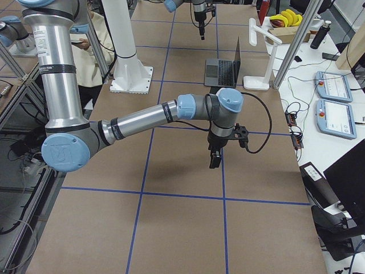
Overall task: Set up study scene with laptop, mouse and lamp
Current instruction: 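Release the mouse and raise the left gripper away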
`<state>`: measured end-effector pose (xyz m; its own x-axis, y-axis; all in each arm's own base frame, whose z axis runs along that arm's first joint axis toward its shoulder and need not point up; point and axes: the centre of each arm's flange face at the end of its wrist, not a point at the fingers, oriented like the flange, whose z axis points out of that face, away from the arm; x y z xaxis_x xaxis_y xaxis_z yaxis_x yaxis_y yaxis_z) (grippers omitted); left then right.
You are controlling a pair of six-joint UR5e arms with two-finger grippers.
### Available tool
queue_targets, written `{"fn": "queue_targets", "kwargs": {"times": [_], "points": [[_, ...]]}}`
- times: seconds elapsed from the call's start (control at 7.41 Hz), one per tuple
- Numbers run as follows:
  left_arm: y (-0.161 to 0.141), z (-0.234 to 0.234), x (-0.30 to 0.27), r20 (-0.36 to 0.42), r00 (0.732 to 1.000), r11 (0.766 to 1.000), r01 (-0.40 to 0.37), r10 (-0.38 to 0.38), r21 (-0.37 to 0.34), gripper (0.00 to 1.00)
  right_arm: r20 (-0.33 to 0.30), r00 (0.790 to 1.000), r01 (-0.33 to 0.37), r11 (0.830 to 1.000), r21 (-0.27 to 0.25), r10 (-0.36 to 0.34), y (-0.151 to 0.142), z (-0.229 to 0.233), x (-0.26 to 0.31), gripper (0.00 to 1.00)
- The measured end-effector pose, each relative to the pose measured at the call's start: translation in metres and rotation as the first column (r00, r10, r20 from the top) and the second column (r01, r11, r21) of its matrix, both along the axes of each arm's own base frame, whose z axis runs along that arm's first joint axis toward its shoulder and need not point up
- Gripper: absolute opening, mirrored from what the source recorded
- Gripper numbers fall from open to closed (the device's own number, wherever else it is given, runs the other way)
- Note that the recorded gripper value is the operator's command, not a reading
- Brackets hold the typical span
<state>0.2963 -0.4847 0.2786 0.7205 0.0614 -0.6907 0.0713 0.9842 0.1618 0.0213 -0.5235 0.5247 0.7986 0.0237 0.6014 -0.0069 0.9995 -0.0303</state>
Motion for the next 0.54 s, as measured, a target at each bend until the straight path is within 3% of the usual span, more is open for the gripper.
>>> {"fn": "queue_targets", "kwargs": {"times": [0.27, 0.54], "points": [[-0.039, 0.081, -0.096, 0.047, 0.996, 0.997, -0.076, 0.076, -0.015, 0.99, 0.004, 1.000, -0.018, 1.000, 0.016, 0.018, -0.001, -0.001, 0.005, 1.00], [-0.059, 0.167, -0.181, 0.093, 0.987, 0.991, -0.133, 0.134, -0.023, 0.99, 0.001, 1.000, -0.015, 1.000, 0.005, 0.015, 0.000, 0.007, 0.006, 1.00]]}}
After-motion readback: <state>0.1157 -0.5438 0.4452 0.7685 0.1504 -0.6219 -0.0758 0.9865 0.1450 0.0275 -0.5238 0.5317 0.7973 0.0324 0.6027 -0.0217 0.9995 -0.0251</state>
